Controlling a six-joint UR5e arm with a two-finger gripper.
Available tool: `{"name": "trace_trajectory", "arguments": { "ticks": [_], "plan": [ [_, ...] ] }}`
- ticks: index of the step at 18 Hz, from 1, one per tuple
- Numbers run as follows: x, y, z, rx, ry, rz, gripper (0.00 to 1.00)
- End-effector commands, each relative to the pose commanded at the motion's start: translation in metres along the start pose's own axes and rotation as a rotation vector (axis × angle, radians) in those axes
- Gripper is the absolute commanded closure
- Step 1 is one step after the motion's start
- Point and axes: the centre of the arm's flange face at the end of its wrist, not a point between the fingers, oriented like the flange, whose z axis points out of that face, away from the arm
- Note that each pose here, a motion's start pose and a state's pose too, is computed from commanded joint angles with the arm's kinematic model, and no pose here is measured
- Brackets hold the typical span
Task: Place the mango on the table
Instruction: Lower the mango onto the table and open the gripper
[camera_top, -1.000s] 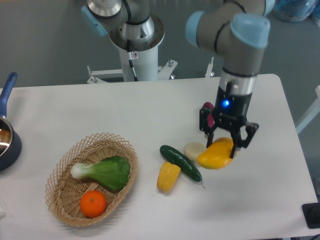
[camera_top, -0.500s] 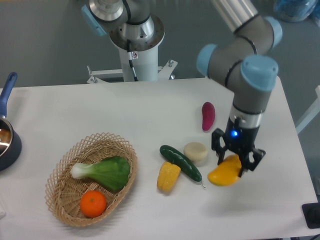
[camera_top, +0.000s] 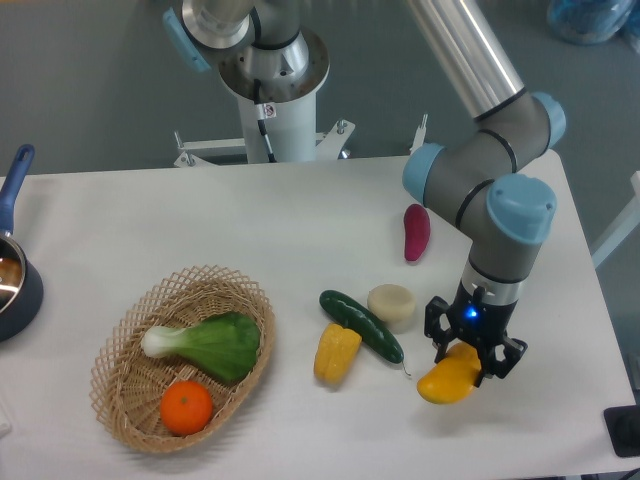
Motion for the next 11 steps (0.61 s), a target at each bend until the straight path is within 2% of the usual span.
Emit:
{"name": "trace_trajectory", "arguments": {
  "ticks": [6,7,8,9,11],
  "plan": [
    [0.0048,0.0028,0.0044,-0.003,0.011,0.006,0.42],
    [0.0043,0.0024,0.0039,-0.003,0.01,0.006,0.31],
    [0.0024,0.0015,0.0027,-0.002,0.006,0.013,0.13],
    [0.0013,0.001,0.0016,-0.002,0.003,0.034,0.02],
    [0.0017,0.0007,0.0001,-0.002,0.001,0.052,0.0]
  ]
}}
